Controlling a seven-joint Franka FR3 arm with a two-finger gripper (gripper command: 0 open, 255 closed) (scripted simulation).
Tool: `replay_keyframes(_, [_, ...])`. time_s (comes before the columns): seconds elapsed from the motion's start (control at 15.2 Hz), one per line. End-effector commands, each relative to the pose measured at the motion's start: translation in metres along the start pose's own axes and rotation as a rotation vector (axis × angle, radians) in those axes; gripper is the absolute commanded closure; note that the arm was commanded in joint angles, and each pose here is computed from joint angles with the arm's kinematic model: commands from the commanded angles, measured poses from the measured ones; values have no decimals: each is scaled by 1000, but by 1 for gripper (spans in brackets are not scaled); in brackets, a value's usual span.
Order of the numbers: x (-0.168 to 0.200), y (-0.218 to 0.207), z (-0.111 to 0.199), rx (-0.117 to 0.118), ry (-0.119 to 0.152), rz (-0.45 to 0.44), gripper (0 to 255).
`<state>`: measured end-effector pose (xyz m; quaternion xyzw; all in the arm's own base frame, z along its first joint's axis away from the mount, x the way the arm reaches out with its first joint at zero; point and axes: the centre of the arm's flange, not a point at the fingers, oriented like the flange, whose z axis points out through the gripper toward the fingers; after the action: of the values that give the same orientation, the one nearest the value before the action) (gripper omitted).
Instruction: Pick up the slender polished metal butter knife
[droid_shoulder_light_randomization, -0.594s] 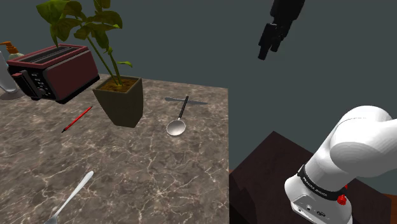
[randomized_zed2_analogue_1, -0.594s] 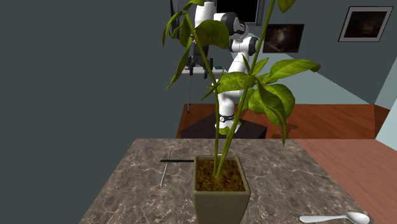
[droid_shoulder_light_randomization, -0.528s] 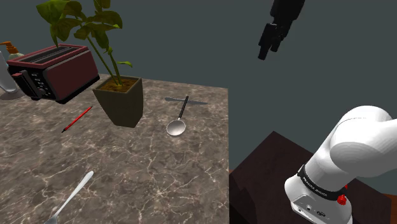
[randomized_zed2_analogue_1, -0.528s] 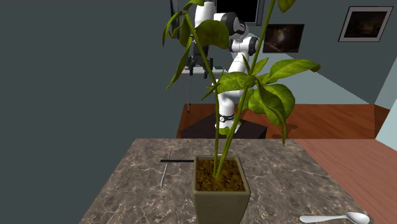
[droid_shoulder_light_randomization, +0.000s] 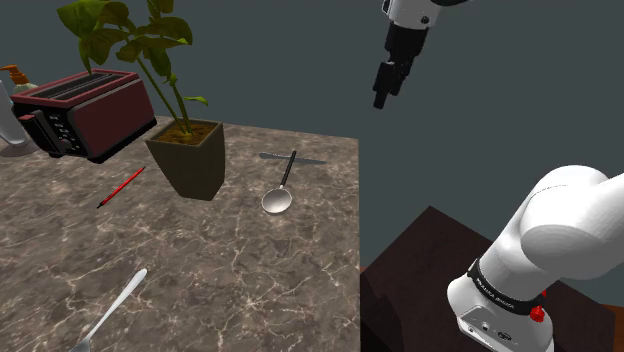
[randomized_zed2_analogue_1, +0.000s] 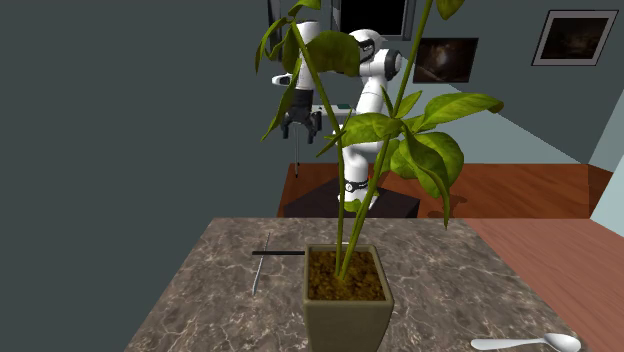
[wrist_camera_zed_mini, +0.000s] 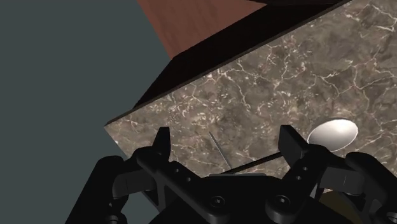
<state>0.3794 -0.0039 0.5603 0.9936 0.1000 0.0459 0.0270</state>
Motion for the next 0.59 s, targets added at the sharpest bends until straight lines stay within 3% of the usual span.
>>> replay_keyframes(0.0, [21,-1,19,5,1,-36,0])
replay_keyframes(0.53, [98,-3,92,26,-1,-176,0])
